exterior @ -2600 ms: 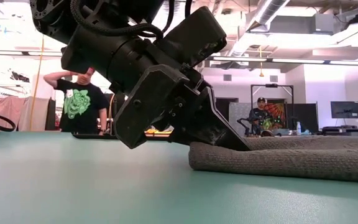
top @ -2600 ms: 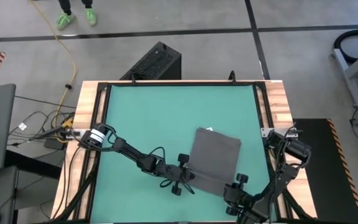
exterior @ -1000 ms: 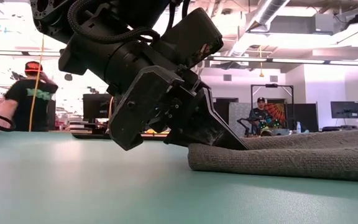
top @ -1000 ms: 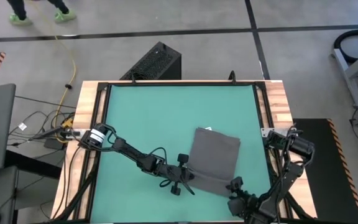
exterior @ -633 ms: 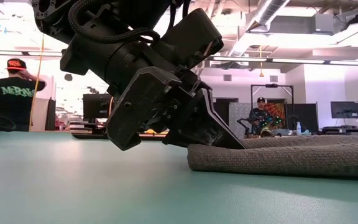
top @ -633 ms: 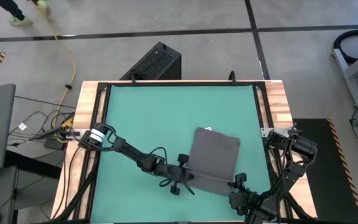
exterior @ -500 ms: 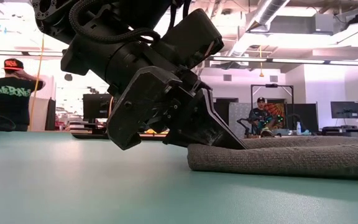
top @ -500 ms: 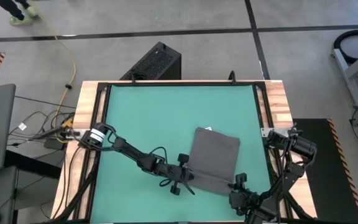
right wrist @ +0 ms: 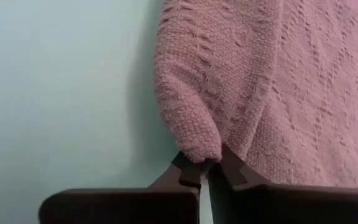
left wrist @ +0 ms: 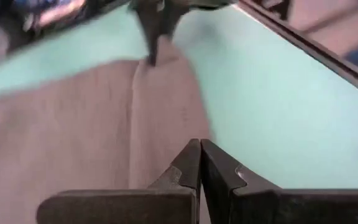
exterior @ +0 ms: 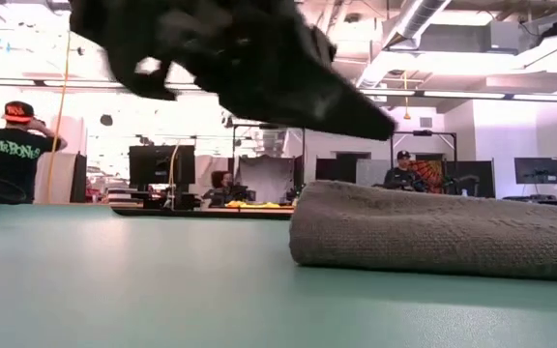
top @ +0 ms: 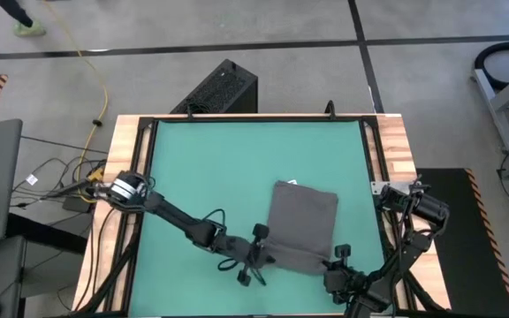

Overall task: Roll towel
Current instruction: Roll the gray towel

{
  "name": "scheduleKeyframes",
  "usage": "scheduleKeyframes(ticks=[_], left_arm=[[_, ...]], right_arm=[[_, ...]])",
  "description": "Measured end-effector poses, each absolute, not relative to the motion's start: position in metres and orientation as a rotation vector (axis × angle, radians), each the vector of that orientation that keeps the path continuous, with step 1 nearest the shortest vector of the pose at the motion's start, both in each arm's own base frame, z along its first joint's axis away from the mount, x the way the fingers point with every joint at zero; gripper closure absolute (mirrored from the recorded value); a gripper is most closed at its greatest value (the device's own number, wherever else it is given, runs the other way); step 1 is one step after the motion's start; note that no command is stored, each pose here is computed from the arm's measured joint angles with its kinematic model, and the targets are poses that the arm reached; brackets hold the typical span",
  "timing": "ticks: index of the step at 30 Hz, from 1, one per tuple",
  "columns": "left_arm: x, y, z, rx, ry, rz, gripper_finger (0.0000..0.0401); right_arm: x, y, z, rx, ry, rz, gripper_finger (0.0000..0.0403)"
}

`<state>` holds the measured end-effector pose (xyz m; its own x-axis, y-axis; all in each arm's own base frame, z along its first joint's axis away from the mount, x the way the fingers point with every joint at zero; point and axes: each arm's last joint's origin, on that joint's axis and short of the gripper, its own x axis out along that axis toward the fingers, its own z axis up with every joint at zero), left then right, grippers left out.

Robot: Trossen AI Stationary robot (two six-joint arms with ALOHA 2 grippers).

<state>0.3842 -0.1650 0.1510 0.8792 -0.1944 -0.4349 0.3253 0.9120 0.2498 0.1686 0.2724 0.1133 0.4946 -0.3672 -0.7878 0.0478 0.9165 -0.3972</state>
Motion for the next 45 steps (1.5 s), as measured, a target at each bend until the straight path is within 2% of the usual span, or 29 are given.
scheduleKeyframes(ticks=[4,7,12,15,18,21,23,25,29,34,38,45], left_arm=[[0.369,-0.183,0.149,0.632,0.45,-0.451,0.0395],[0.358,-0.192,0.142,0.832,0.493,-0.507,0.0375],[0.356,-0.193,0.144,1.048,0.53,-0.308,0.0317],[0.358,-0.195,0.15,1.051,0.52,-0.28,0.0276],[0.357,-0.195,0.145,1.009,0.552,-0.355,0.0238],[0.354,-0.196,0.139,1.008,0.589,-0.389,0.0212],[0.354,-0.198,0.142,1.04,0.567,-0.338,0.0201],[0.355,-0.198,0.144,1.08,0.551,-0.294,0.0195],[0.358,-0.193,0.136,1.053,0.577,-0.369,0.0191],[0.364,-0.189,0.128,1.112,0.574,-0.289,0.0191],[0.369,-0.182,0.118,1.091,0.589,-0.329,0.0191],[0.374,-0.176,0.114,1.04,0.607,-0.213,0.0191]], right_arm=[[0.168,0.273,0.113,-0.349,1.028,-0.252,0.0381],[0.166,0.274,0.113,-0.354,1.027,-0.248,0.038],[0.166,0.274,0.113,-0.35,1.027,-0.25,0.0372],[0.166,0.274,0.113,-0.349,1.027,-0.25,0.0377],[0.167,0.274,0.113,-0.345,1.028,-0.25,0.0378],[0.167,0.274,0.113,-0.344,1.029,-0.25,0.0375],[0.167,0.274,0.113,-0.344,1.029,-0.25,0.0375],[0.167,0.274,0.113,-0.344,1.029,-0.25,0.0376],[0.167,0.274,0.113,-0.342,1.029,-0.25,0.0375],[0.167,0.274,0.114,-0.337,1.029,-0.249,0.0374],[0.167,0.274,0.114,-0.332,1.031,-0.248,0.0374],[0.166,0.276,0.114,-0.308,1.04,-0.249,0.0374]])
